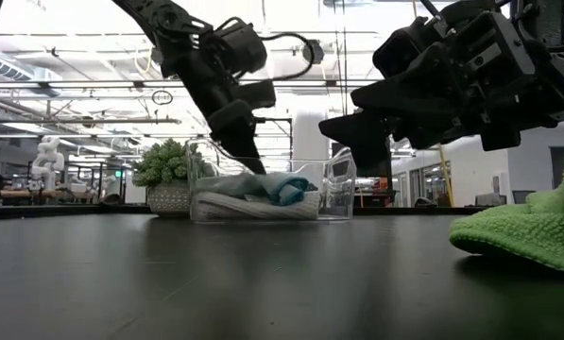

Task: Fold microfiber towels
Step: Put the folded blue towel into the transparent bin, then fold the green towel

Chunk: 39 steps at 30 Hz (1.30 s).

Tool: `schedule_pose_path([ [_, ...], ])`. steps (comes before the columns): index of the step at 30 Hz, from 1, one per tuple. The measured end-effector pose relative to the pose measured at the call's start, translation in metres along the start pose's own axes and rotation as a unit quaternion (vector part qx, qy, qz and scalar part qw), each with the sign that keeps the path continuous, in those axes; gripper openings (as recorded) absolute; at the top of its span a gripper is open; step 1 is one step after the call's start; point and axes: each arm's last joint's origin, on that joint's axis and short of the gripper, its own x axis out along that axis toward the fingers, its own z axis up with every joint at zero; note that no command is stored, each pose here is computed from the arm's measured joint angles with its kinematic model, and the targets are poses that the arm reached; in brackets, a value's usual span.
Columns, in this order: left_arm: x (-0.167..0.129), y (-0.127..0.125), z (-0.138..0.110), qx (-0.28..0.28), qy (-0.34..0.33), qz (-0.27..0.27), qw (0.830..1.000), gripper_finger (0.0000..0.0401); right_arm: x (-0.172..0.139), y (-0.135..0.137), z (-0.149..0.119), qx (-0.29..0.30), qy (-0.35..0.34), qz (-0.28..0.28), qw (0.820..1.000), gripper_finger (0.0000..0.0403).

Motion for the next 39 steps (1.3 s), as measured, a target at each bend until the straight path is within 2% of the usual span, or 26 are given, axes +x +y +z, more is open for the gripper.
schedule_pose_path([
  [4,0.008,-0.002,-0.003,0.008,0.01,-0.009,1.0,0.0085,0.0,0.0,0.0,0.0,0.002,0.0,1.0,0.0222],
  [10,0.006,-0.014,0.001,0.049,0.004,-0.006,0.999,0.0085,0.0,0.0,-0.001,0.001,0.003,-0.001,1.0,0.0222],
  [16,-0.007,-0.026,0.011,0.094,-0.022,0.062,0.993,0.0085,0.0,0.0,-0.001,0.002,0.007,-0.002,1.0,0.0222],
  [19,-0.026,-0.033,0.019,0.113,-0.051,0.095,0.988,0.0085,0.0,0.0,-0.002,0.002,0.008,-0.002,1.0,0.0222],
  [22,-0.054,-0.041,0.027,0.12,-0.093,0.099,0.983,0.0085,0.0,0.0,-0.002,0.003,0.011,-0.002,1.0,0.0222],
  [25,-0.086,-0.056,0.031,0.117,-0.136,0.085,0.98,0.0085,0.0,-0.001,-0.004,0.004,0.019,-0.004,1.0,0.0222],
  [29,-0.125,-0.09,0.031,0.156,-0.193,0.046,0.968,0.0085,0.0,-0.001,-0.006,0.006,0.028,-0.006,1.0,0.0222],
  [34,-0.166,-0.129,0.019,0.191,-0.251,0.027,0.949,0.0085,0.0,0.002,-0.004,0.003,0.024,0.0,1.0,0.0222],
  [39,-0.189,-0.157,-0.008,0.207,-0.284,0.028,0.936,0.0085,-0.004,0.018,0.007,-0.026,0.003,0.009,1.0,0.0222],
])
